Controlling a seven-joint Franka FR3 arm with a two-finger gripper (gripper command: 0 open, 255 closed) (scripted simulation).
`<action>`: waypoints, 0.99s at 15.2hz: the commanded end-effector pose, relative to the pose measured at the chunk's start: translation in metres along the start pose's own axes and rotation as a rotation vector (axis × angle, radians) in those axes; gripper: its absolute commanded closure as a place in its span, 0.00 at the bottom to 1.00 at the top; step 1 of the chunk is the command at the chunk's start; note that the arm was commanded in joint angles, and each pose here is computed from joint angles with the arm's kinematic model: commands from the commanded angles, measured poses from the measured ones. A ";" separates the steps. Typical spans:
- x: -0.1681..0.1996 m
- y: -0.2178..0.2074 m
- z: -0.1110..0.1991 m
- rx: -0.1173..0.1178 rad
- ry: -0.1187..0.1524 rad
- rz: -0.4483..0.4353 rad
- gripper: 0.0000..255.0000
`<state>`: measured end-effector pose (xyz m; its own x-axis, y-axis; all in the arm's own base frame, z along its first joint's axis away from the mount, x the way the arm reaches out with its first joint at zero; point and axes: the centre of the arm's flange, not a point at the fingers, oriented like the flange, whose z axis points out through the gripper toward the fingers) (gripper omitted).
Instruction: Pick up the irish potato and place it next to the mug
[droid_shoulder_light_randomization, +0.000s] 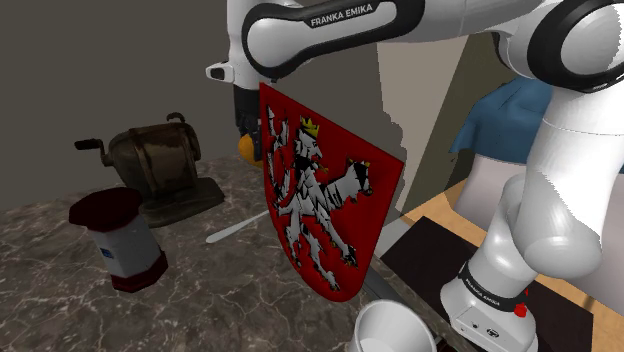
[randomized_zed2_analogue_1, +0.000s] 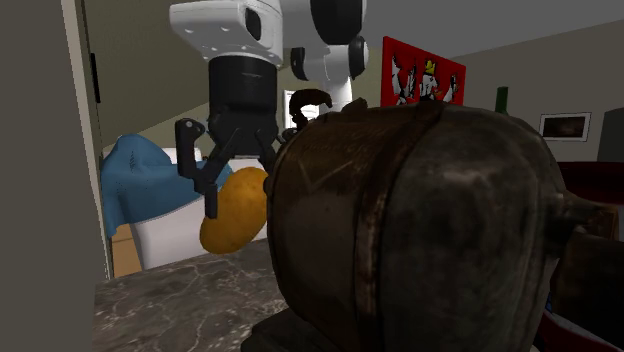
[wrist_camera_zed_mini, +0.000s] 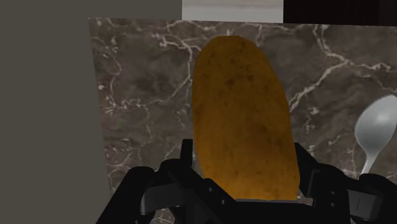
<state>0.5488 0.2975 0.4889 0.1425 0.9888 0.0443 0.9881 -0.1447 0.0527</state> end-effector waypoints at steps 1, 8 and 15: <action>0.000 0.000 -0.010 0.000 0.000 0.000 1.00; 0.001 0.001 -0.047 0.000 0.000 0.000 1.00; 0.003 0.003 -0.084 0.000 0.000 0.000 1.00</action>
<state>0.5479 0.2976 0.5669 0.1425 0.9888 0.0442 0.9881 -0.1448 0.0527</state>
